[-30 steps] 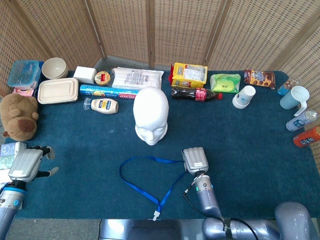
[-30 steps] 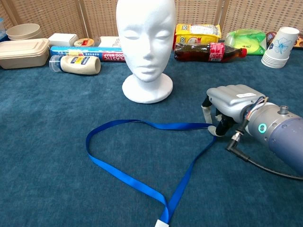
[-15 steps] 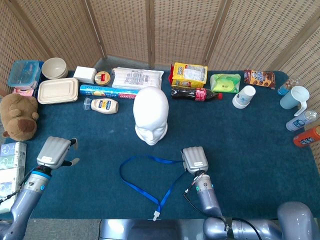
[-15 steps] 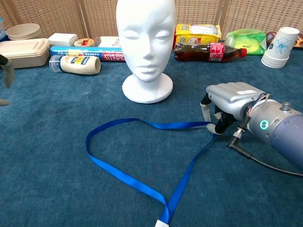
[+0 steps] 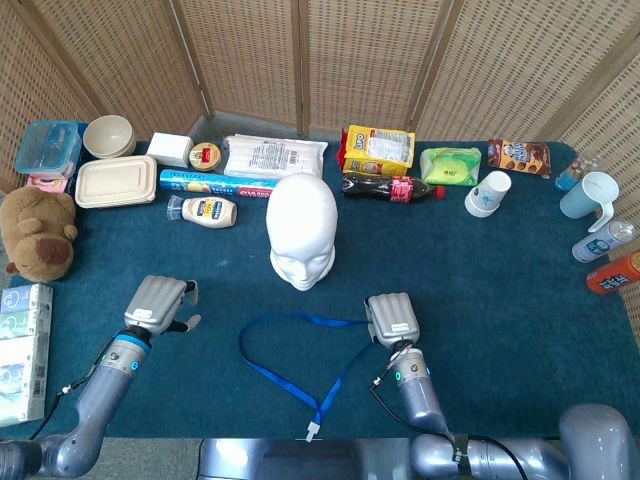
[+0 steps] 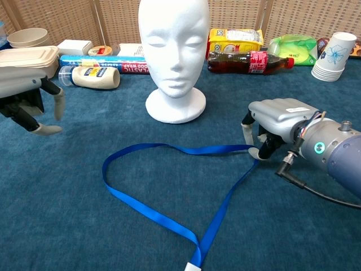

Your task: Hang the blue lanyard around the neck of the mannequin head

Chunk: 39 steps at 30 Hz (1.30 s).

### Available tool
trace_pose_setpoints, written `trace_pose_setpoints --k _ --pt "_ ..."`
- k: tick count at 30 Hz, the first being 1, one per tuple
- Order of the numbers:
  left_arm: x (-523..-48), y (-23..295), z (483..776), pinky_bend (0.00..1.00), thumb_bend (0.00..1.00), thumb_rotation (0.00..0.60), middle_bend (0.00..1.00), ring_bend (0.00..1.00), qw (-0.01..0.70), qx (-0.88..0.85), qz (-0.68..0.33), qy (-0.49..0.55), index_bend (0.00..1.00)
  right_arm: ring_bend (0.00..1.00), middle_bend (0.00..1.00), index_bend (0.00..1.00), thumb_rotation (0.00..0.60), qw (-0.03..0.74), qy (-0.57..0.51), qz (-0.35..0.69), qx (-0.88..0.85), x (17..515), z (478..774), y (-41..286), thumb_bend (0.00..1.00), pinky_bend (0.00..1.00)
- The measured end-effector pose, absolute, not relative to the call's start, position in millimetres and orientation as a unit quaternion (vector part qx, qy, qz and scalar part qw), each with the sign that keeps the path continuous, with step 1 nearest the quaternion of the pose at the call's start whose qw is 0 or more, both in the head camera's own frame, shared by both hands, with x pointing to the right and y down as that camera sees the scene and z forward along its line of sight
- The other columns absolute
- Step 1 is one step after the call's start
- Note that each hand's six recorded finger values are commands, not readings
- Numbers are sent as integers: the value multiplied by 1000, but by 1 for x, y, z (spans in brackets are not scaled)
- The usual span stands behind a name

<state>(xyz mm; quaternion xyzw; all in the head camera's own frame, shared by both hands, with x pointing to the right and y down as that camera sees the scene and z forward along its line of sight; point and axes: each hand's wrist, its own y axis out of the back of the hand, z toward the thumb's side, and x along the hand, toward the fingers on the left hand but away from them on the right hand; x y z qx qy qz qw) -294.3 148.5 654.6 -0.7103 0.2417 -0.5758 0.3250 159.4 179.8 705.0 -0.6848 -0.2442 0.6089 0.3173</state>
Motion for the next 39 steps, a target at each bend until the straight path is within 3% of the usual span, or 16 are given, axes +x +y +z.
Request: trace_pose_setpoints --k 11,39 --pt "-248 158 670 1000 224 519 1000 1000 298 -735 -567 223 529 1000 986 595 600 314 -248 606 -687 160 705 178 458 1000" --pt "-209 163 708 1000 230 514 1000 1000 257 -739 -581 222 548 1000 986 595 600 305 -250 615 -683 171 706 179 458 1000"
